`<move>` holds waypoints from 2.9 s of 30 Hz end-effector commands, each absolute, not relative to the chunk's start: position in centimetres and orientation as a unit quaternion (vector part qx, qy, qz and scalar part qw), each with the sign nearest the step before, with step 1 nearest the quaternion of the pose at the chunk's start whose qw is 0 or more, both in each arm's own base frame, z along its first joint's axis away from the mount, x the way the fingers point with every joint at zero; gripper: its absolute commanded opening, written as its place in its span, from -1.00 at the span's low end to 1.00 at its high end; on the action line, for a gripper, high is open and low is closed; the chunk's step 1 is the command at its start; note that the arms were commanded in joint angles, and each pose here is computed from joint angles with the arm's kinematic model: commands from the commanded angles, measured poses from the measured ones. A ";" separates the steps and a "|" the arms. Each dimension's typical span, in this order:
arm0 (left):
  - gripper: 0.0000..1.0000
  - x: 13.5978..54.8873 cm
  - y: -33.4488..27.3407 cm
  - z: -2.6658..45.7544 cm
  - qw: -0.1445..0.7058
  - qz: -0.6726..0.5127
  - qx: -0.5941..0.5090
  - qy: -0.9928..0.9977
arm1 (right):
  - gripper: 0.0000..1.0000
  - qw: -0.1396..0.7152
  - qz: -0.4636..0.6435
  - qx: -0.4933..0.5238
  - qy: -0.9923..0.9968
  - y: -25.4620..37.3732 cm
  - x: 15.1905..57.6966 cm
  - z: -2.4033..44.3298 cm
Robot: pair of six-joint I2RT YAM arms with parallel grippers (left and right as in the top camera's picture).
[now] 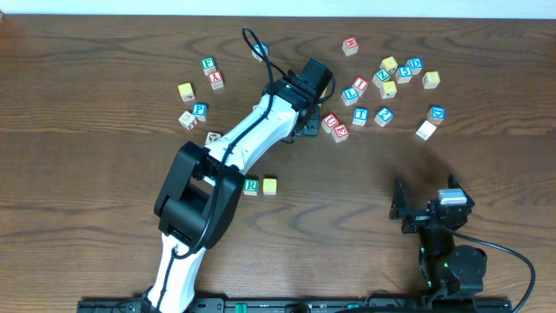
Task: Spell out ROBOT
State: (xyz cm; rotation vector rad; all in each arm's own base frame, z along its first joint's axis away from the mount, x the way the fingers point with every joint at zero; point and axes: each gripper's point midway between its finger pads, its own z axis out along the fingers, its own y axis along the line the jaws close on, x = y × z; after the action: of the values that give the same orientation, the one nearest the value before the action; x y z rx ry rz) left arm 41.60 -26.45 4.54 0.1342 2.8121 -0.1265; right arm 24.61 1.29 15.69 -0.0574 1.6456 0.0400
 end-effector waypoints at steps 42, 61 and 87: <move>0.11 46.2 -25.1 2.6 0.203 -0.048 0.020 0.978 | 0.99 0.680 0.018 -0.021 0.733 1.2 24.6 15.6; 0.11 46.0 -25.4 0.9 0.190 -0.053 0.022 0.980 | 0.99 0.680 0.018 -0.021 0.733 1.2 24.6 15.6; -0.38 46.3 -25.5 1.0 0.196 -0.056 0.022 0.979 | 0.99 0.680 0.018 -0.021 0.733 1.2 24.6 15.6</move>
State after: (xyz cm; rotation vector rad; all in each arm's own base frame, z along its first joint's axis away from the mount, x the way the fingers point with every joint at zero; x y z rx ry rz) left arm 45.80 -25.34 0.76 0.0538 2.7549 -0.1584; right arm 24.61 1.29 15.70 -0.0574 1.6453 0.0400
